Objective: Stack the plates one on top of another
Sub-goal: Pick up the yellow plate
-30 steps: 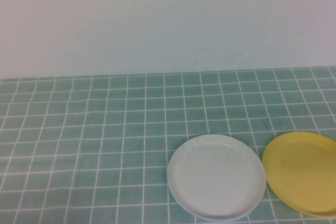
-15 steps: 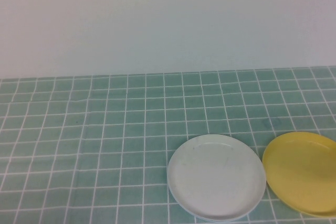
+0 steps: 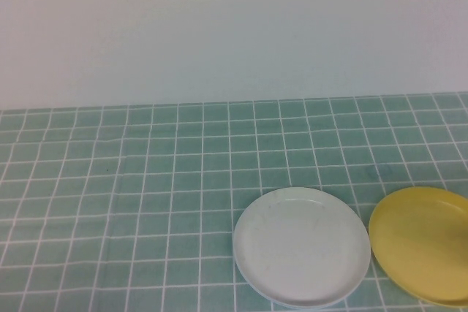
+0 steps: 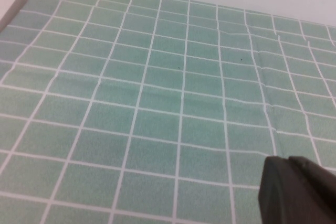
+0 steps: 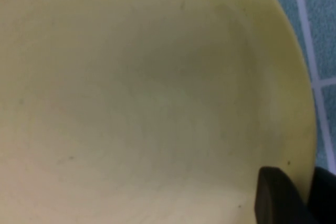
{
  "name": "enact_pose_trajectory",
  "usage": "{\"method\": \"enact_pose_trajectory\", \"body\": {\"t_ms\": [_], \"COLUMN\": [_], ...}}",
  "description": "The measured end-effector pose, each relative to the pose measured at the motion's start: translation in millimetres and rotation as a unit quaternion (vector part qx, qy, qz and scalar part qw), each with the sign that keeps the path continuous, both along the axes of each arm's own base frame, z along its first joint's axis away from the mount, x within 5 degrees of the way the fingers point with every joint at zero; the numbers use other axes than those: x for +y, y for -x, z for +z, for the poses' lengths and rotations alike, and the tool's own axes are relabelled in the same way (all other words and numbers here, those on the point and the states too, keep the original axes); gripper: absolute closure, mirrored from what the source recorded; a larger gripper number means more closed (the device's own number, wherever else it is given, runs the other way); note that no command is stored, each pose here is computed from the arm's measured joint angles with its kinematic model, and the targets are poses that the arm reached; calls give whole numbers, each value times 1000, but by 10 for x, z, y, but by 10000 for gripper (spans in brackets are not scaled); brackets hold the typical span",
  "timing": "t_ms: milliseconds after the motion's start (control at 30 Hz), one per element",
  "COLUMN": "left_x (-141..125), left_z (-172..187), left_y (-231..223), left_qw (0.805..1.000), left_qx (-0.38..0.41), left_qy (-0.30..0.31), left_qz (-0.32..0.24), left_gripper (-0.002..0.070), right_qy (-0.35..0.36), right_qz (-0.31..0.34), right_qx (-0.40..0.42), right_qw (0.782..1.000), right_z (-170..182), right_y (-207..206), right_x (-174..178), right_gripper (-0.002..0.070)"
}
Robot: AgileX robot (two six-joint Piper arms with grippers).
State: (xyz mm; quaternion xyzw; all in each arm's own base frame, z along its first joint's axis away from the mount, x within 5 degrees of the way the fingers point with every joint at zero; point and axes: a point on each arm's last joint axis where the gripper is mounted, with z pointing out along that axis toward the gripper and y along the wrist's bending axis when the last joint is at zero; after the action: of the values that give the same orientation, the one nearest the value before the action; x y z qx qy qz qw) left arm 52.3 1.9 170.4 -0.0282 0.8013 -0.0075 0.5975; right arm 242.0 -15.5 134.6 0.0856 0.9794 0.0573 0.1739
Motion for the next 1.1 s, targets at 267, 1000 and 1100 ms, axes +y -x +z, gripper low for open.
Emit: {"method": "enact_pose_trajectory", "body": {"t_ms": [267,1000,1100], "left_x": [0,0,0], "left_z": [0,0,0], "left_y": [0,0,0], "left_qw": [1000,1000,1000], "left_qx": [0,0,0], "left_qy": [0,0,0], "left_qz": [0,0,0], "left_gripper": [675,675,675], "right_qy": [-3,-20,-21], "right_qz": [-16,10,17], "right_qx": [4,-60,-90], "right_qw": [1000,998,996], "right_z": [-92,477,710], "right_y": [-45,-371,-413], "right_x": [-10,10,17], "right_gripper": [570,662,663]}}
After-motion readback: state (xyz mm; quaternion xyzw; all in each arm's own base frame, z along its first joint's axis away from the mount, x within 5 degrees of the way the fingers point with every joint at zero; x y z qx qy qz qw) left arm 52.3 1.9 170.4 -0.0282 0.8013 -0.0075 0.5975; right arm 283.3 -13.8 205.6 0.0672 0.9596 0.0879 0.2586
